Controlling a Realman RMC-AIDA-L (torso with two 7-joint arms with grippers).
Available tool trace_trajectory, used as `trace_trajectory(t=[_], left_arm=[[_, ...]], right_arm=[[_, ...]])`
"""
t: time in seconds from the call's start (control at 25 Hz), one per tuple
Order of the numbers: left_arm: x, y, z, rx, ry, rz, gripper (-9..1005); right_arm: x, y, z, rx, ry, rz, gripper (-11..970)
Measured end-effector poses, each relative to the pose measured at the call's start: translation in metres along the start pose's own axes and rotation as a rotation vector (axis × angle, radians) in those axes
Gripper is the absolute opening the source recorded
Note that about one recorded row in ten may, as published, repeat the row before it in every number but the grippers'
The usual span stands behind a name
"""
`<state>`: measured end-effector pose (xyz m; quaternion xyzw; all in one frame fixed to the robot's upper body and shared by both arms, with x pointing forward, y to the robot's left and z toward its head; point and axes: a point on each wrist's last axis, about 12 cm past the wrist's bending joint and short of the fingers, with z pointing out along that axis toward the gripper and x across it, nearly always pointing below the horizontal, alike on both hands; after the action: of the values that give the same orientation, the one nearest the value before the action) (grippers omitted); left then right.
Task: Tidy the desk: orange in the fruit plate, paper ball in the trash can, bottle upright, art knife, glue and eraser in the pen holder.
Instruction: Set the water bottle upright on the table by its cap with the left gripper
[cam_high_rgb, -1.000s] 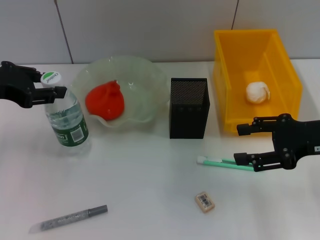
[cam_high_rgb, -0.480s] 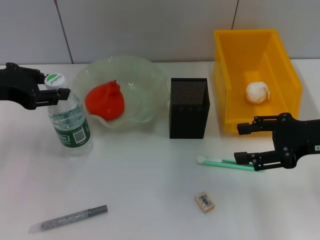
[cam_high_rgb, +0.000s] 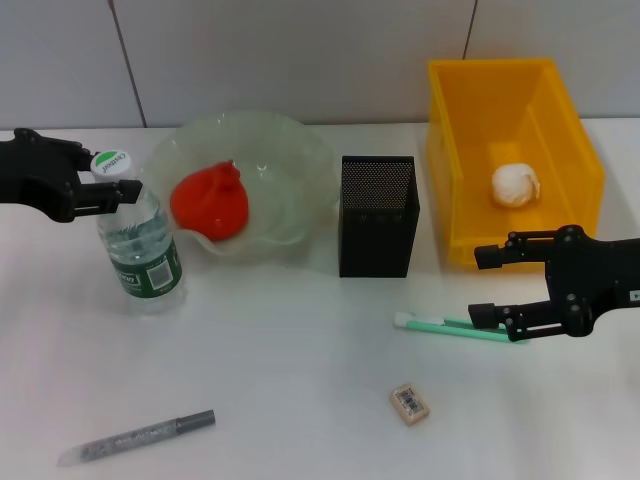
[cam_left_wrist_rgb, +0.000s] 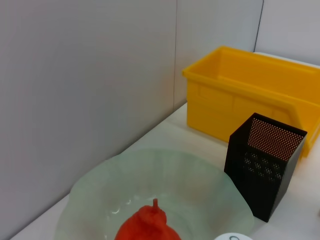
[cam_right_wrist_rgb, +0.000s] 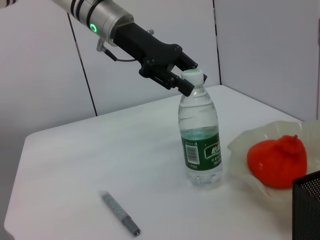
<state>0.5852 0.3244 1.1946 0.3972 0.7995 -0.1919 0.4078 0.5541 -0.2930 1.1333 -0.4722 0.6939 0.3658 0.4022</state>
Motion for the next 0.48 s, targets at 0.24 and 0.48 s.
trace_trajectory(t=[0.24, 0.48], left_arm=[[0.0016, -0.0004, 0.0011, -0.003, 0.002, -0.002, 453], [0.0010, -0.0010, 0.0027, -0.001, 0.006, 0.003, 454]], right_arm=[[-0.0002, -0.0001, -0.0002, 0.001, 0.000, -0.001, 772], [-0.0003, 0.0002, -0.0002, -0.001, 0.000, -0.001, 772]])
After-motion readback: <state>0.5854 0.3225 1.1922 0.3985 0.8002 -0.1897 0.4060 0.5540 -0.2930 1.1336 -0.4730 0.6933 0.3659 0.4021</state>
